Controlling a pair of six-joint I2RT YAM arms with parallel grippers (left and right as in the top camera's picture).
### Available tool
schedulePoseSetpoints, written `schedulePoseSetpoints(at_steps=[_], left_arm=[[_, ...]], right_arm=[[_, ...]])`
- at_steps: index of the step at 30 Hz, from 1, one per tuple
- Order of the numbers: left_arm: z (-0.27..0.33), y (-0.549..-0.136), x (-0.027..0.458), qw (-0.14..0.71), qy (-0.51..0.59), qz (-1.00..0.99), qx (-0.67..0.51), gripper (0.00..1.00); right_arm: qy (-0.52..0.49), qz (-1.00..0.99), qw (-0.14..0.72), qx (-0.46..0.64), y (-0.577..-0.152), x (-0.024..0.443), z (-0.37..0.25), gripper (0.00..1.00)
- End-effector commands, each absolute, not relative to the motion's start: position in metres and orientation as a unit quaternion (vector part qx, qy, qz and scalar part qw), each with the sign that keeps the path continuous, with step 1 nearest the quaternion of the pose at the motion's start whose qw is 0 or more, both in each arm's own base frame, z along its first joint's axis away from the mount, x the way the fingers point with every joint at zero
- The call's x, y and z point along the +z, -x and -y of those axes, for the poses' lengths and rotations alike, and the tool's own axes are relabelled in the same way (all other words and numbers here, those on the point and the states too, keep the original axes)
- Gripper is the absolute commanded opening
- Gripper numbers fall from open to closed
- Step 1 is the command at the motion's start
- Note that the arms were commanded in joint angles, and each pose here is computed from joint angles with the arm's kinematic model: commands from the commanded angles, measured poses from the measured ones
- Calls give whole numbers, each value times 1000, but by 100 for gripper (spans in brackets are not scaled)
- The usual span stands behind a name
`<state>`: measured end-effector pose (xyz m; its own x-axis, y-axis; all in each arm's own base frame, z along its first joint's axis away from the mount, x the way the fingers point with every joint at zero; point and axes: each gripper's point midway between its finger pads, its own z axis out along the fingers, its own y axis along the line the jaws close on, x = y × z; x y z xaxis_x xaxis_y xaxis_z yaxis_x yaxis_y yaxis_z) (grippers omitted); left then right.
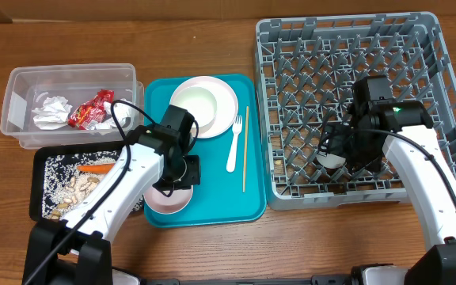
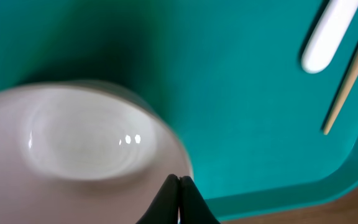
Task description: Sort waste into correct bins and load items into the dishwasher
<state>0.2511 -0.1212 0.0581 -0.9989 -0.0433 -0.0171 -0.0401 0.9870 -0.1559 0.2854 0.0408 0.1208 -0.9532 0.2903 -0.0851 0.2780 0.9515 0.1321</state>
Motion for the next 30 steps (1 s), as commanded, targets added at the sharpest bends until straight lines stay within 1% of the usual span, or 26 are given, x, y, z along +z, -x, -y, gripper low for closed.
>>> schedulePoseSetpoints(at_steps=[1,12,16,17,20,24,25,28,30], left_arm=[[121,-242,48,9,40,-997,-70,4],[123,-241,40,11,42,-996,-78,4],[139,-243,43,11,15,-992,-123,5],[146,-244,45,13,4,-990,-142,6],[159,-249,50,20,-6,-984,-179,14],[170,-254,54,29,-12,-977,-209,17],[170,-254,54,30,-12,-977,-209,15],[170,-257,56,34,-14,-977,-210,4],[171,-260,62,37,-17,-977,-211,4]], right_arm=[[-143,-987,48,59,-284,118,-42,89],[-143,-987,48,59,-284,118,-42,89],[-143,-987,48,59,-284,118,-42,89],[-143,-987,48,59,-284,118,-42,89],[-143,-987,48,59,-284,118,-42,89],[-143,-987,48,59,-284,118,-42,89],[-143,-987,48,59,-284,118,-42,89],[-143,-987,48,59,-284,118,-42,89],[-143,-987,48,59,-284,118,-42,89]])
